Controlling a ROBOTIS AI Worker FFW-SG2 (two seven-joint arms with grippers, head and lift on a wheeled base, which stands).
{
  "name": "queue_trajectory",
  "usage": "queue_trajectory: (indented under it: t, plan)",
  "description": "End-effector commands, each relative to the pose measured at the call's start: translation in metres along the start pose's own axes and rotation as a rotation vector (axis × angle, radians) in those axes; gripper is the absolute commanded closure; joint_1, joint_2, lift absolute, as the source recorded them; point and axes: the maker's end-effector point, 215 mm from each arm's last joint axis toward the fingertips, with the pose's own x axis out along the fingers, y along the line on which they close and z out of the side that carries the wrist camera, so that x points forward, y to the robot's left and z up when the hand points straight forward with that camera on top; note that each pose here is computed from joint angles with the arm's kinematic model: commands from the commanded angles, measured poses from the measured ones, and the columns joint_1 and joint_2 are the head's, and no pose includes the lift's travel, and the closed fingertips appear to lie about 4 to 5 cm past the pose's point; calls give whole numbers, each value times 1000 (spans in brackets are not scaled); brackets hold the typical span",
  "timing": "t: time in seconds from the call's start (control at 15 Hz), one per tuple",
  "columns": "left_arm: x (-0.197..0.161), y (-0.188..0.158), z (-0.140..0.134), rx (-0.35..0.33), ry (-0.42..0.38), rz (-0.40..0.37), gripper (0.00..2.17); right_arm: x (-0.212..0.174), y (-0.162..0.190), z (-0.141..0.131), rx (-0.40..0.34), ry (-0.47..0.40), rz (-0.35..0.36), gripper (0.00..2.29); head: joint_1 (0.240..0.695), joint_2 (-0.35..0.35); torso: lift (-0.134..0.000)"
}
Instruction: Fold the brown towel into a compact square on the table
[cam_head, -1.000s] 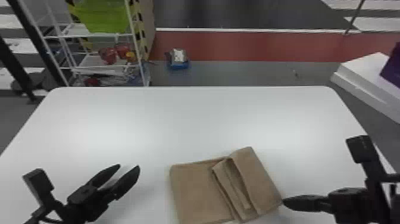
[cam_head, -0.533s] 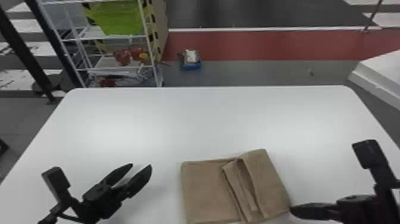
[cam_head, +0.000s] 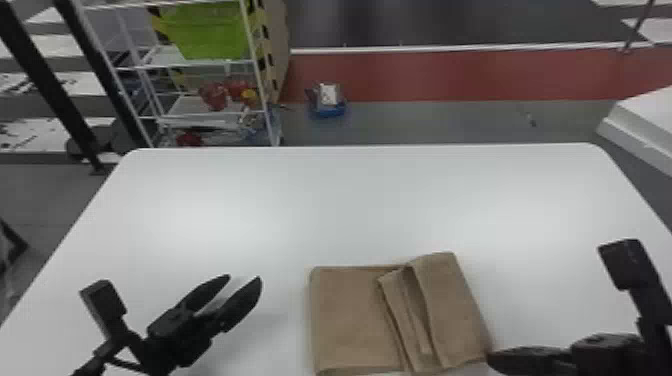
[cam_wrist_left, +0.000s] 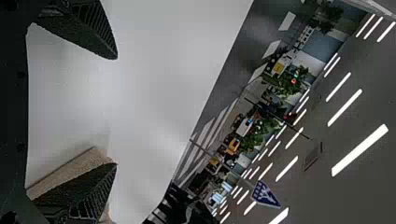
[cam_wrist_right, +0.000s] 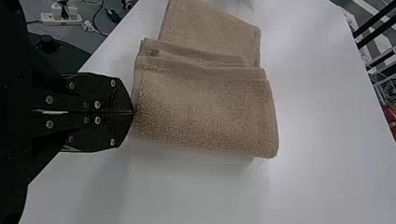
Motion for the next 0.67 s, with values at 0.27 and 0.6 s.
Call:
queue_trajectory:
  t: [0.27, 0.6]
  plan:
    - [-3, 3, 1, -4, -4, 6, 63, 1, 19, 6, -39, -8, 30, 1868, 695, 122, -134]
    - [-3, 4, 1, -4, -5, 8, 63, -7, 34, 4, -71, -24, 42, 1868, 695, 132, -134]
